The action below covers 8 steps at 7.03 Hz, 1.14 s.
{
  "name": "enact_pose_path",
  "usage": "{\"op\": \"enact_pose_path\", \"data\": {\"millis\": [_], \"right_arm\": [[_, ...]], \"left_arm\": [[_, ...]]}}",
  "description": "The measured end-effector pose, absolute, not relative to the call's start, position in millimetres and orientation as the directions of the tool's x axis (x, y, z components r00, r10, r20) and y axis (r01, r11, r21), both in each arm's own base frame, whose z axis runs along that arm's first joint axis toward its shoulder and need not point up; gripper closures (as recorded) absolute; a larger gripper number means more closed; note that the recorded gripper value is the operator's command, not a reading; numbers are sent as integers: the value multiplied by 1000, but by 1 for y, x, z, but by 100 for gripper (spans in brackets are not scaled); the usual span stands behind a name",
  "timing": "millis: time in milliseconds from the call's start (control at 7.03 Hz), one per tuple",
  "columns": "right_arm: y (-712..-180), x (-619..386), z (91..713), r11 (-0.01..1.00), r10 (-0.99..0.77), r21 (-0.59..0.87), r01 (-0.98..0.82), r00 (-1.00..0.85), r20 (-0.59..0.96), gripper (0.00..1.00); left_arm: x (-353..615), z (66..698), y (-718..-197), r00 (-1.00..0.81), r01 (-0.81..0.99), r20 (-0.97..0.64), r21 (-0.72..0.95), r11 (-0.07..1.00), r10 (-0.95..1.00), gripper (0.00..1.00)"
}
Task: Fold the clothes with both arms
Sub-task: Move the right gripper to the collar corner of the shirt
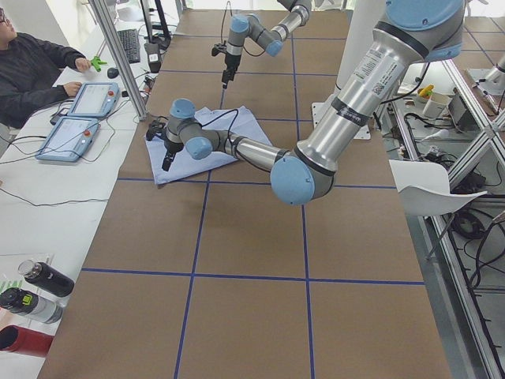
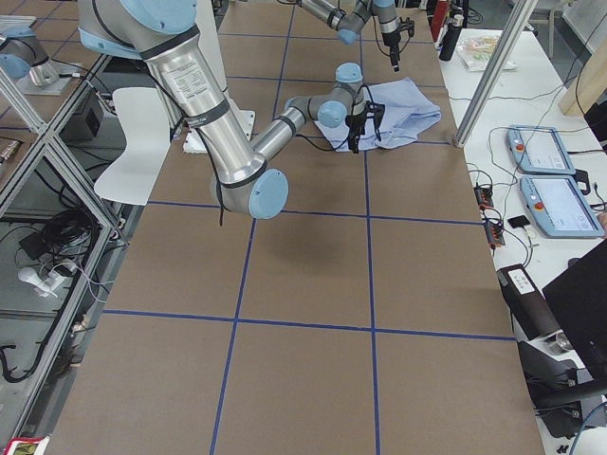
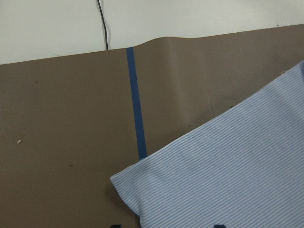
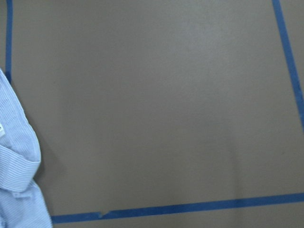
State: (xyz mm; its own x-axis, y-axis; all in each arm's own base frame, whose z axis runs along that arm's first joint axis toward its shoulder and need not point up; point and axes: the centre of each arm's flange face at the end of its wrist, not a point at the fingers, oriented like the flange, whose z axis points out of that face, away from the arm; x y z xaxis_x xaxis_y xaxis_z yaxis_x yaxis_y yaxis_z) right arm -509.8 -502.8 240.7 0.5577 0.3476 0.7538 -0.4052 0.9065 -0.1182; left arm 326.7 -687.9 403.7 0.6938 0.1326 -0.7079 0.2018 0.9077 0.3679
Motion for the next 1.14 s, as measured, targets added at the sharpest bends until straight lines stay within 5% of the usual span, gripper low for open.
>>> {"op": "enact_pose_path", "data": {"millis": [142, 427, 1138], "right_arm": [[-474, -543, 227, 884, 409, -162, -439, 557, 723, 3], [-432, -583, 219, 865, 441, -164, -473, 564, 699, 34], [-425, -587, 254, 878, 345, -45, -476, 566, 749, 52]], "left_arm": [[326, 402, -684, 689, 208, -713, 365, 907, 130, 0], [327, 396, -681, 680, 220, -723, 359, 907, 122, 0], [326, 400, -676, 679, 223, -725, 357, 907, 118, 0]]}}
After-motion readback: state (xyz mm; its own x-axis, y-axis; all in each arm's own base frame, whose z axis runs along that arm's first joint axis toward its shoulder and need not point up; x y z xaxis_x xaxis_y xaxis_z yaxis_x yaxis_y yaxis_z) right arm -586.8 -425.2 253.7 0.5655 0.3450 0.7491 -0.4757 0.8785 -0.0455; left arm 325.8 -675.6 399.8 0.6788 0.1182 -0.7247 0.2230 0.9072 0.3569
